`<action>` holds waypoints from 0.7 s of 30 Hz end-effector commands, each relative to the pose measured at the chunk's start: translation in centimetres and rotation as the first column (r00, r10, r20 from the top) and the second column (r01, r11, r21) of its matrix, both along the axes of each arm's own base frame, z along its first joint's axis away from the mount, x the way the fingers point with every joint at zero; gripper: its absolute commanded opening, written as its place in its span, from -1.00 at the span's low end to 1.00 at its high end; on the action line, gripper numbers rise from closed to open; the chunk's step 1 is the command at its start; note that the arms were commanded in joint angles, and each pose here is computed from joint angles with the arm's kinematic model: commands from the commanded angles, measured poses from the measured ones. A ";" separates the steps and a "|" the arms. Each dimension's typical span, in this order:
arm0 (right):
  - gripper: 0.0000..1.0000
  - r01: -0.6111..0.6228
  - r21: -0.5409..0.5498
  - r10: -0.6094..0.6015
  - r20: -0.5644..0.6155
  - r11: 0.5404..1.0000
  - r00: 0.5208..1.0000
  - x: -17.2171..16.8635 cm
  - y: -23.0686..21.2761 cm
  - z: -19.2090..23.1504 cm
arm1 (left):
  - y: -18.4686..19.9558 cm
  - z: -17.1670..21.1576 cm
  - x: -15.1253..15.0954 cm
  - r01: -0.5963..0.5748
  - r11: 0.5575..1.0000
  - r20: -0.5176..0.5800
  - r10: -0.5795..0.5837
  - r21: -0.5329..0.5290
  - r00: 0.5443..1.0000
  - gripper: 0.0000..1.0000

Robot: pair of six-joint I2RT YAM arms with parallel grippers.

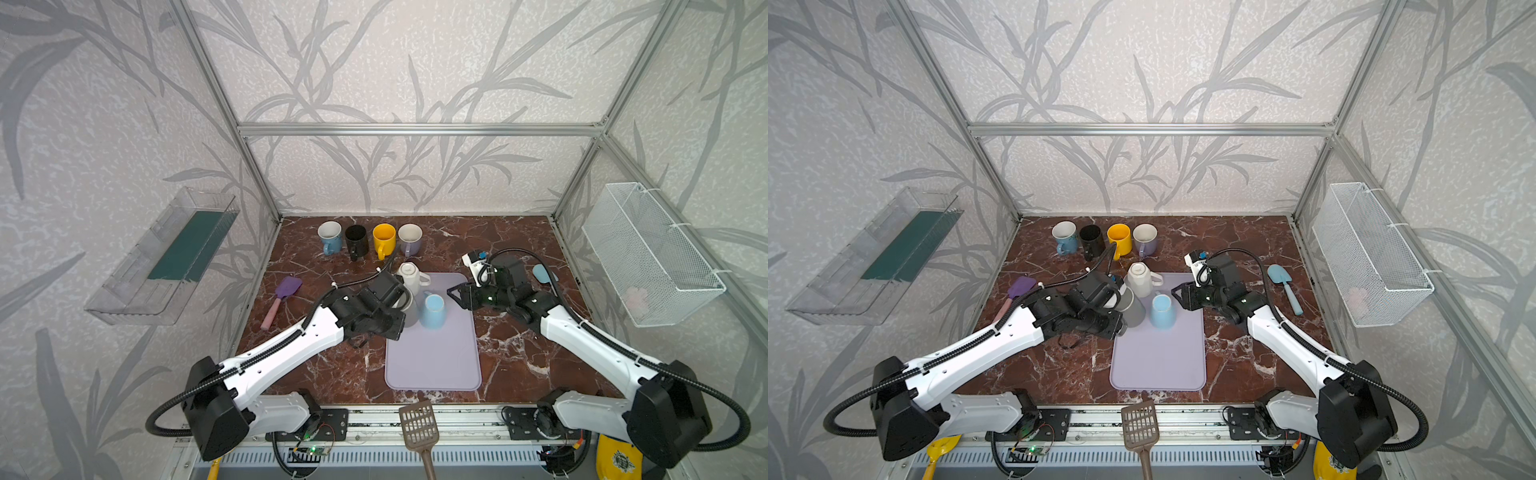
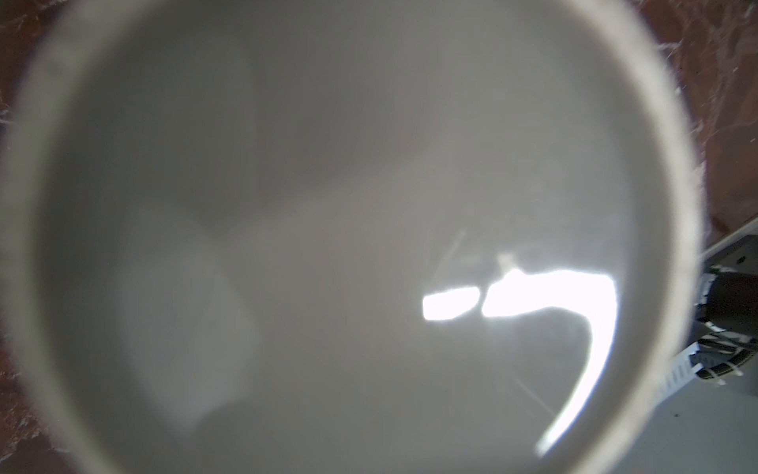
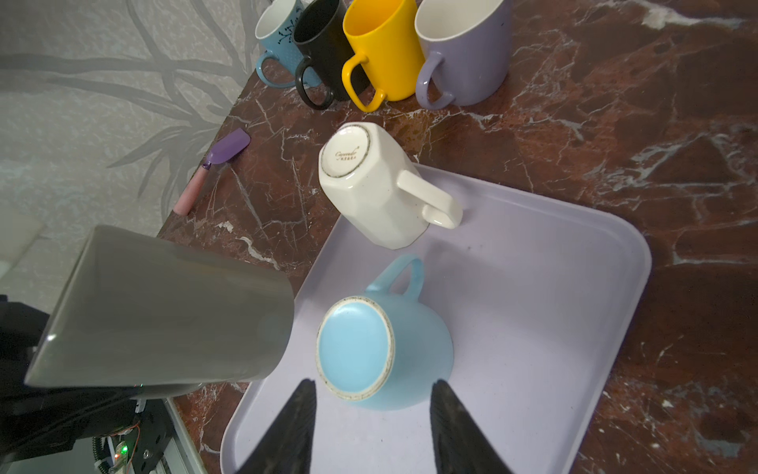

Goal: Turn the mug right side up
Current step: 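Lift the grey mug off the tray toward the right gripper with the left gripper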

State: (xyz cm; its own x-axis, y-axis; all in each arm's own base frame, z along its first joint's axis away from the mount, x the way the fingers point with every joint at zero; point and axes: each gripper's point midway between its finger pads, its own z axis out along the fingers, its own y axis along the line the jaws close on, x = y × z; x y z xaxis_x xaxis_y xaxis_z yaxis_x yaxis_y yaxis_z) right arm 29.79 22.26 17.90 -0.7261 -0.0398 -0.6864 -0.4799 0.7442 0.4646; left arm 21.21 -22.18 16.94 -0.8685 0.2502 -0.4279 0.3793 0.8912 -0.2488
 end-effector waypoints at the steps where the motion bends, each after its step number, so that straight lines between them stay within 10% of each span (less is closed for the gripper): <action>1: -0.07 0.009 -0.008 -0.009 0.018 1.000 1.000 -0.2 -0.6 0.1 | -1.7 5.2 1.7 0.034 0.982 0.124 -0.010 -0.188 0.992 -1.00; 13: -0.06 0.019 0.027 -0.020 0.034 0.999 0.999 0.3 -0.8 1.3 | -1.8 9.4 6.1 0.059 0.935 0.226 0.023 -0.350 0.974 -1.00; 21: -0.06 -0.019 0.183 0.011 0.043 0.983 0.999 0.1 0.8 3.1 | -3.3 12.8 9.9 0.130 0.820 0.304 0.055 -0.557 0.951 -1.00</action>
State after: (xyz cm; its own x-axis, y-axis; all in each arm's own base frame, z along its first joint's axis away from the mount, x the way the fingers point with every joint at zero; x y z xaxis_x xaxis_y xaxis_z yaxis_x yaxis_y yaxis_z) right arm 29.97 22.44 19.05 -0.7211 0.0292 -0.6922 -0.4794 0.7003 0.5289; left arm 29.03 -23.19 23.33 -0.8029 0.0001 -0.5961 0.3926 0.7526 -0.5287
